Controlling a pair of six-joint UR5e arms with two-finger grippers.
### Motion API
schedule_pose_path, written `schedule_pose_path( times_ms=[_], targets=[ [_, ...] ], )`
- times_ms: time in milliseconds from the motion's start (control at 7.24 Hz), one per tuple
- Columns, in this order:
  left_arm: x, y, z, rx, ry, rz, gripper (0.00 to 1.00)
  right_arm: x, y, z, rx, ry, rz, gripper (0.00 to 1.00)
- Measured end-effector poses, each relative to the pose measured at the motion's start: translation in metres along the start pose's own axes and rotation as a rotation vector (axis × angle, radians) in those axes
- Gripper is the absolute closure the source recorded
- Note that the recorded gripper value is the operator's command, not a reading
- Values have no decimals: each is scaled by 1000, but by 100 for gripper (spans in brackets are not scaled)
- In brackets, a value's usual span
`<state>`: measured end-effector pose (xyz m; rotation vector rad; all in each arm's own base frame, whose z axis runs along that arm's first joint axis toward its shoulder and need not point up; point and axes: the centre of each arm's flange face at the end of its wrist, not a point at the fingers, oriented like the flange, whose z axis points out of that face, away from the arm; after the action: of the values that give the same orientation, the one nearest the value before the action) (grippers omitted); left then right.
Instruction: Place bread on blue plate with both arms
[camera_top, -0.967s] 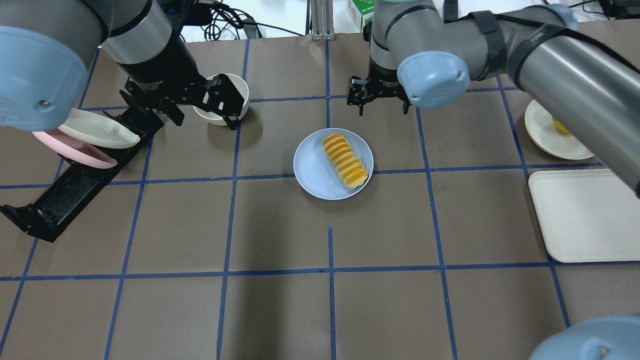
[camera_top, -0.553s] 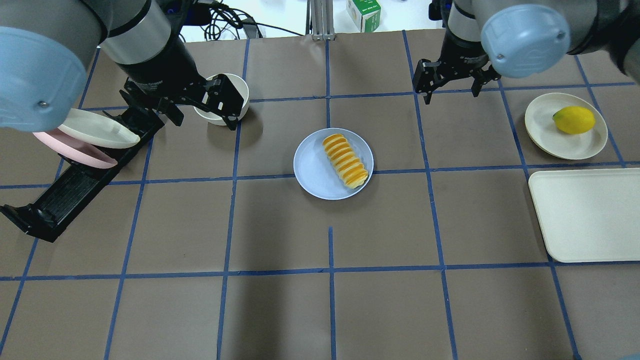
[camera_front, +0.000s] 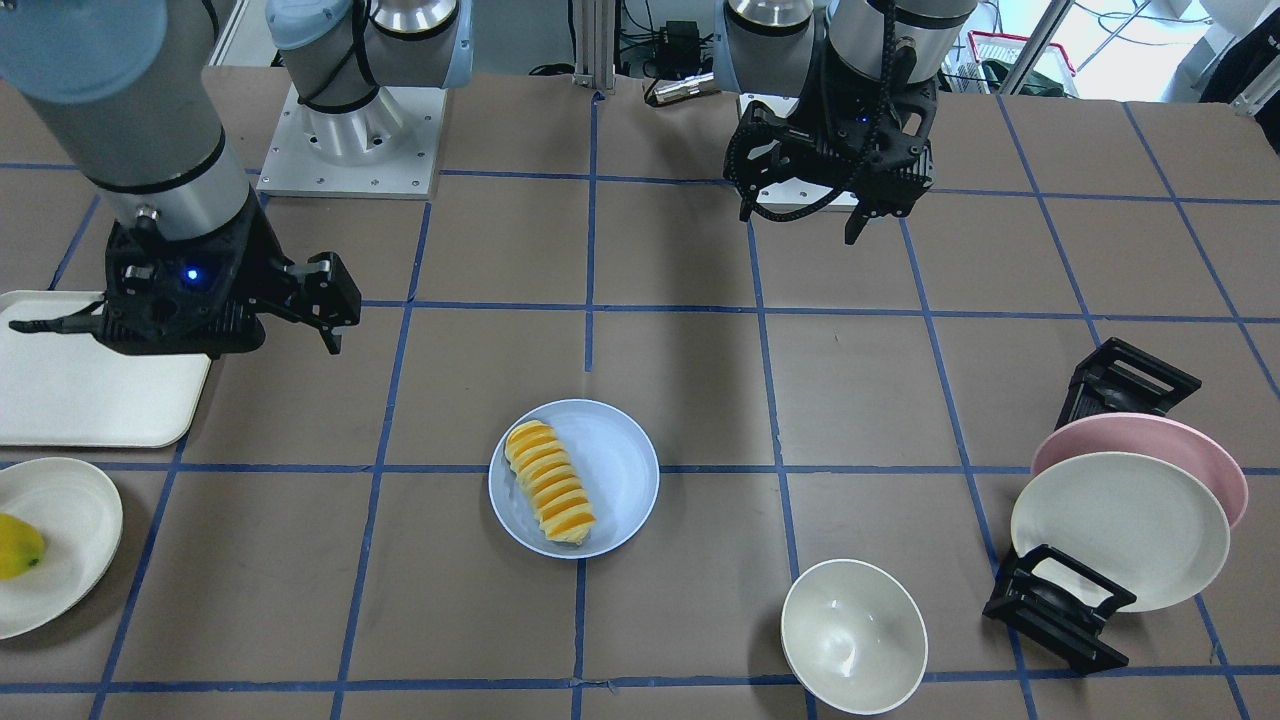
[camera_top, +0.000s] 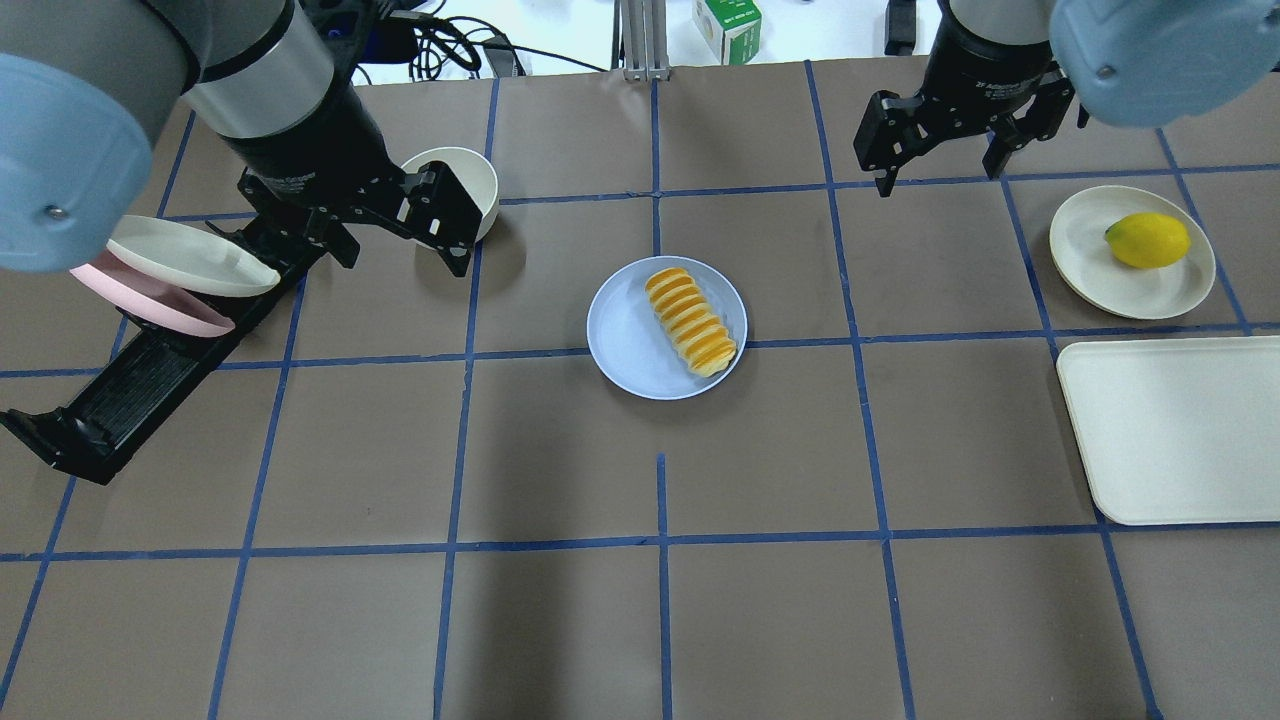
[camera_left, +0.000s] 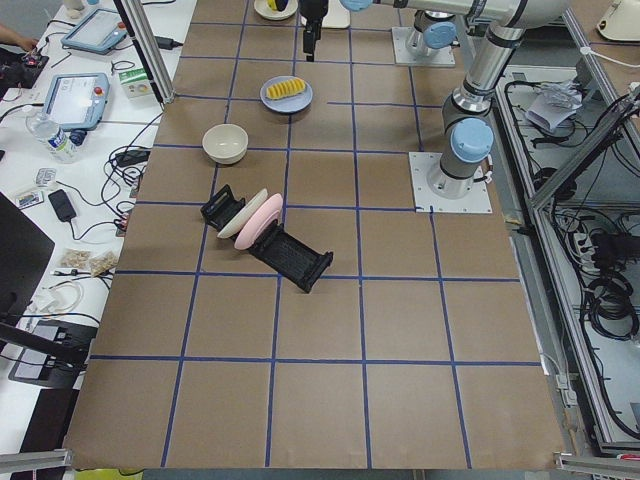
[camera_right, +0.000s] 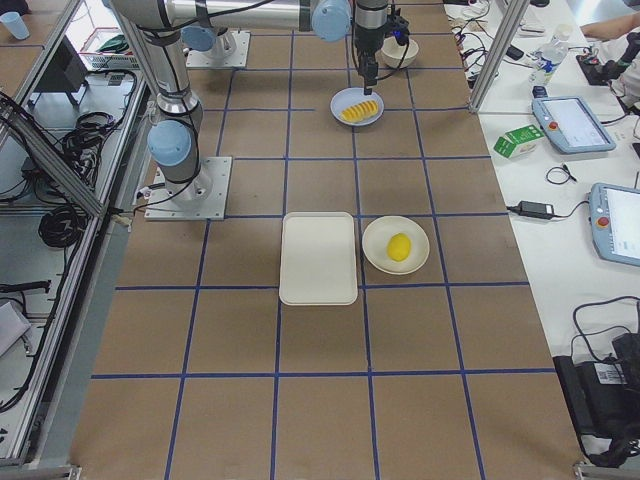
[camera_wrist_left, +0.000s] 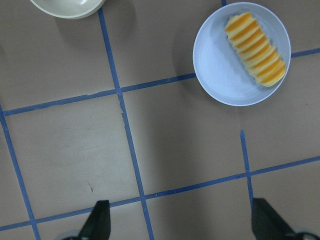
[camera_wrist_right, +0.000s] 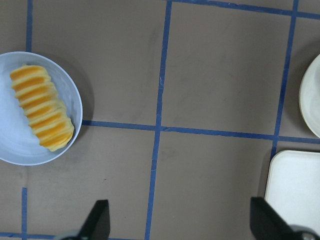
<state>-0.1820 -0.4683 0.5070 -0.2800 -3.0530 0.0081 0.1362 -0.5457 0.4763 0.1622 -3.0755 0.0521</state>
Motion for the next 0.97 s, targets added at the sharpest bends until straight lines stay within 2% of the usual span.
schedule_pose_path(
  times_ms=[138, 415, 553, 967],
  targets=[
    [-1, -2, 0, 2, -8, 0, 0, -1, 1, -7, 7, 1, -3, 0],
    [-10, -6, -1, -2, -90, -4, 0, -19, 2, -8, 10, -6, 4, 0],
    [-12, -8, -1, -4, -98, -11, 0, -27, 0, -6, 8, -13, 17, 0],
    [-9, -9, -1, -4, -68, -25, 0, -24, -4, 0, 4, -44, 29, 0]
  ],
)
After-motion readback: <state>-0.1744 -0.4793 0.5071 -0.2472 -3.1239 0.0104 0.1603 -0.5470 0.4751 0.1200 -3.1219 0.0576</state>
